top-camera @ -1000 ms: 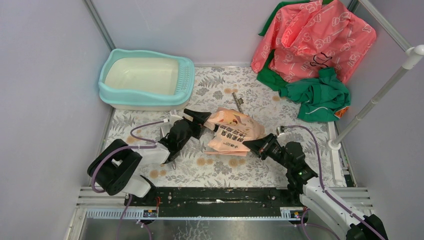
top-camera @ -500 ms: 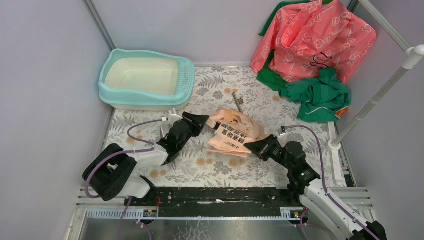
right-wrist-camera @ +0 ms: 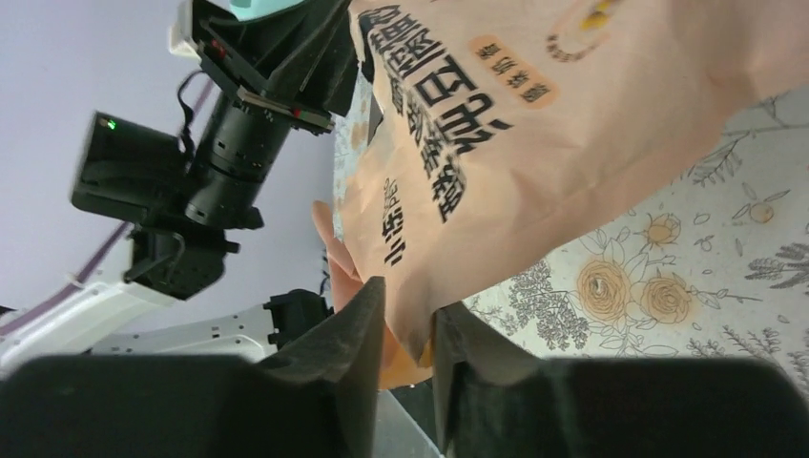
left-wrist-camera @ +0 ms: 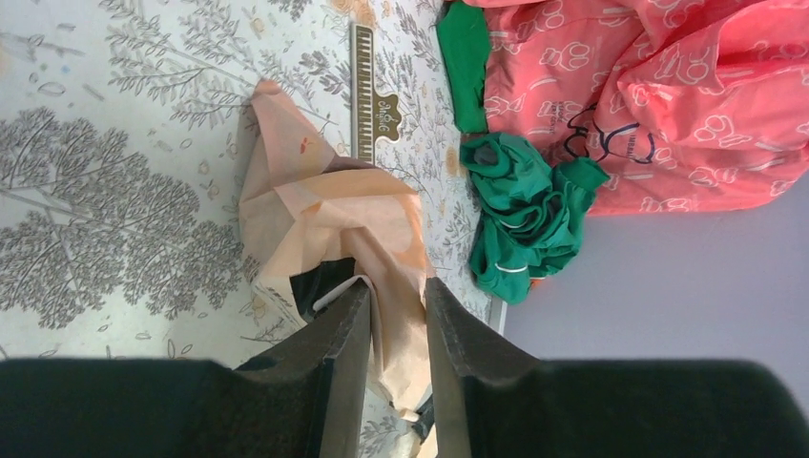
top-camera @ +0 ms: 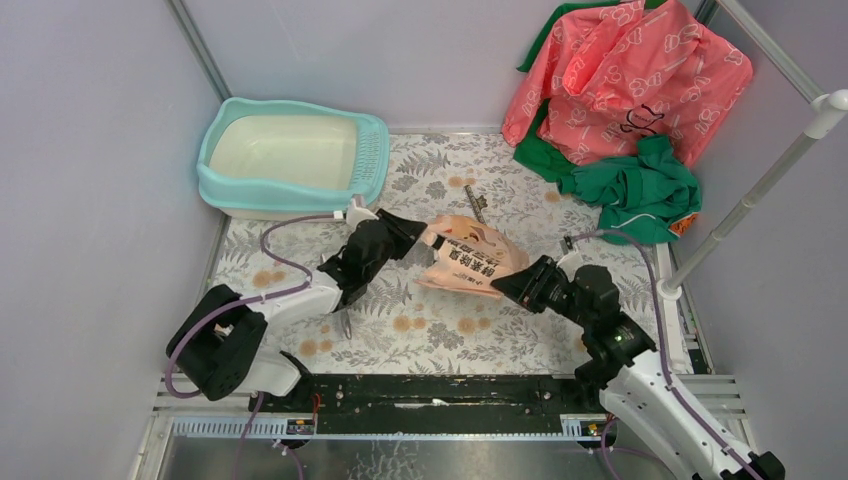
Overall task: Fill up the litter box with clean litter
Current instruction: Open the cat litter bag at the center of the board.
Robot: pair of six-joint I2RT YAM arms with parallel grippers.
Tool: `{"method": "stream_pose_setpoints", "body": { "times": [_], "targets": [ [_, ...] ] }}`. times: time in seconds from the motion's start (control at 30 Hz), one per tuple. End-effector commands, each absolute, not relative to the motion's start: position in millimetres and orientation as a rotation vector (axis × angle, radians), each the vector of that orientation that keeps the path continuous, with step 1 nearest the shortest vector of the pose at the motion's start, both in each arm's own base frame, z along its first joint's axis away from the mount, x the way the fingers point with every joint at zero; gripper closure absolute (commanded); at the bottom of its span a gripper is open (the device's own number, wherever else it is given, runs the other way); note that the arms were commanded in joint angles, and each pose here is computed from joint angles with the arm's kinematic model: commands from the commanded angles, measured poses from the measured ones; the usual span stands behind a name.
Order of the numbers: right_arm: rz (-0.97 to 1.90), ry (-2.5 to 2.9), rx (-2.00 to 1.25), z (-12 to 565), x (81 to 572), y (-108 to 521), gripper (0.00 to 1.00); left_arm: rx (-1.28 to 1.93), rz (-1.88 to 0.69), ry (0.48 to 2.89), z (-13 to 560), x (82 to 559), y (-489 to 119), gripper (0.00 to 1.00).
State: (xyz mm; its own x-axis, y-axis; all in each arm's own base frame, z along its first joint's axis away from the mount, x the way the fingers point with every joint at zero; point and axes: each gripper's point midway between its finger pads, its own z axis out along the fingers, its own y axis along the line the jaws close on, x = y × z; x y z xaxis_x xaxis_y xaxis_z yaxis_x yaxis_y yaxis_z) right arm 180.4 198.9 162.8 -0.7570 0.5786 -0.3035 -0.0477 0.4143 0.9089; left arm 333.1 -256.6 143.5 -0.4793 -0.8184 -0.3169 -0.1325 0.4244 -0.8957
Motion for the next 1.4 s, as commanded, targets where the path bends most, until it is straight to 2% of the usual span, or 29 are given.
{"method": "stream_pose_setpoints", "body": {
  "times": [0.0, 0.1, 0.23, 0.43, 0.6, 0.77, 1.0, 1.17, 1.37],
  "targets": [
    [1.247, 2.041, 0.185, 207.0, 183.6, 198.2, 0.63, -0.639, -1.055, 1.906, 183.9, 340.3, -272.6, 0.67],
    [1.132, 2.094, 0.060, 216.6, 185.4, 194.5, 0.50, -0.586, -0.990, 1.952, 185.7, 340.8, -274.0, 0.67],
    [0.993, 2.145, -0.063, 226.7, 188.3, 186.4, 0.43, -0.543, -0.943, 1.994, 185.4, 341.3, -274.8, 0.67],
    [0.920, 2.170, -0.204, 244.4, 187.3, 184.0, 0.42, -0.492, -0.936, 2.042, 178.9, 343.2, -284.4, 0.67],
    [1.081, 2.155, -0.328, 269.5, 162.7, 198.7, 0.39, -0.472, -0.931, 2.064, 173.1, 343.9, -288.0, 0.67],
    [0.953, 2.178, -0.328, 267.6, 171.3, 186.4, 0.41, -0.438, -0.934, 2.078, 175.3, 343.9, -291.9, 0.68],
    [0.666, 2.170, -0.307, 243.3, 214.5, 169.1, 0.52, -0.366, -0.908, 2.125, 181.5, 339.9, -294.4, 0.64],
    [0.591, 2.137, -0.330, 245.1, 233.4, 176.6, 0.56, -0.328, -0.881, 2.154, 183.6, 335.0, -291.8, 0.63],
    [0.483, 2.098, -0.445, 245.5, 245.9, 204.8, 0.57, -0.285, -0.880, 2.185, 184.1, 331.7, -294.4, 0.61]
  ]
}}
